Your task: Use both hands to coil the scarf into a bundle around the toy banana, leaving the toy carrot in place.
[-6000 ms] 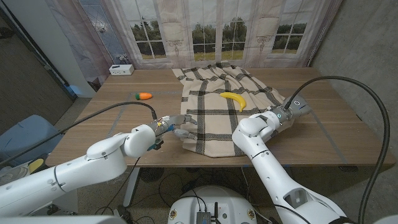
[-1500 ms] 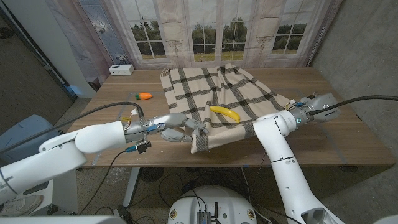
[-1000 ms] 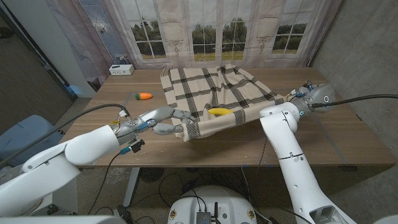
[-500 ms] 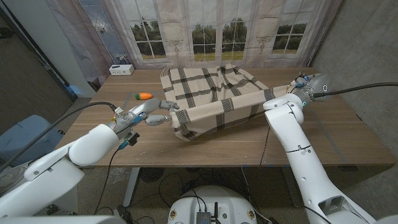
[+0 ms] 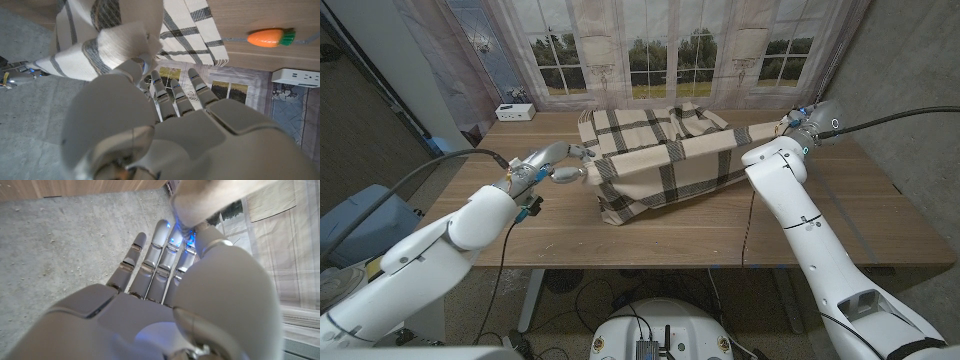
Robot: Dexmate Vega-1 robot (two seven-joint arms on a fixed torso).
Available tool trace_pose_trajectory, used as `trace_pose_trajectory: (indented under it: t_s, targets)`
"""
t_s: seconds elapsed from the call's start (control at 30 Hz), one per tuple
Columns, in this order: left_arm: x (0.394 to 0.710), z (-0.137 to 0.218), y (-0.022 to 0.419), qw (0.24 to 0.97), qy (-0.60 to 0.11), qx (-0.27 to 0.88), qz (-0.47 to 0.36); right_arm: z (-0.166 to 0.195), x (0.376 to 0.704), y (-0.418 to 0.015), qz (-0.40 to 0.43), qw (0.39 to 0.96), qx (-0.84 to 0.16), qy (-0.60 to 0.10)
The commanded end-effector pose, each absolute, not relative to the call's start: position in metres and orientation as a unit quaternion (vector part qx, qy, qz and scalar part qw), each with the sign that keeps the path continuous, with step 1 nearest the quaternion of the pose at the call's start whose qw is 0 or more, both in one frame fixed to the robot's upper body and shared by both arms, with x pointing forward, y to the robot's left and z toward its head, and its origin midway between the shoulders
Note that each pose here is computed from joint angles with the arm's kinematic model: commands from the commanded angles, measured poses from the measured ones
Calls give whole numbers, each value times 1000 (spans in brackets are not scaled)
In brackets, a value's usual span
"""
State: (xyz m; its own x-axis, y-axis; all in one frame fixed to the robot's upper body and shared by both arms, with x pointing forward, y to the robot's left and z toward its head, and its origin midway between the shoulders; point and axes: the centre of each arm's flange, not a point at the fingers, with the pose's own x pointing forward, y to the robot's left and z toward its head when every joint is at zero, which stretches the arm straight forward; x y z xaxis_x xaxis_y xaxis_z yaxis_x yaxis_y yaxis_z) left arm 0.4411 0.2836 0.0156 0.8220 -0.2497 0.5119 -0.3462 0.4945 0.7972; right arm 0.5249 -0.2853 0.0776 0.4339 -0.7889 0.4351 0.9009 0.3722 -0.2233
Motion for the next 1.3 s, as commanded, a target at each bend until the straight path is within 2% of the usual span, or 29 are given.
trace_pose_trajectory:
  t_s: [0.03, 0.63, 1.3]
  targets:
    - [454, 42, 283, 791, -286, 531, 101, 109, 549, -277, -500, 817, -247, -148]
    - [490, 84, 281, 767, -265, 564, 153, 145, 585, -270, -490, 814, -269, -159]
    - [511, 104, 284, 750, -237, 581, 209, 181, 618, -260, -474, 814, -291, -167]
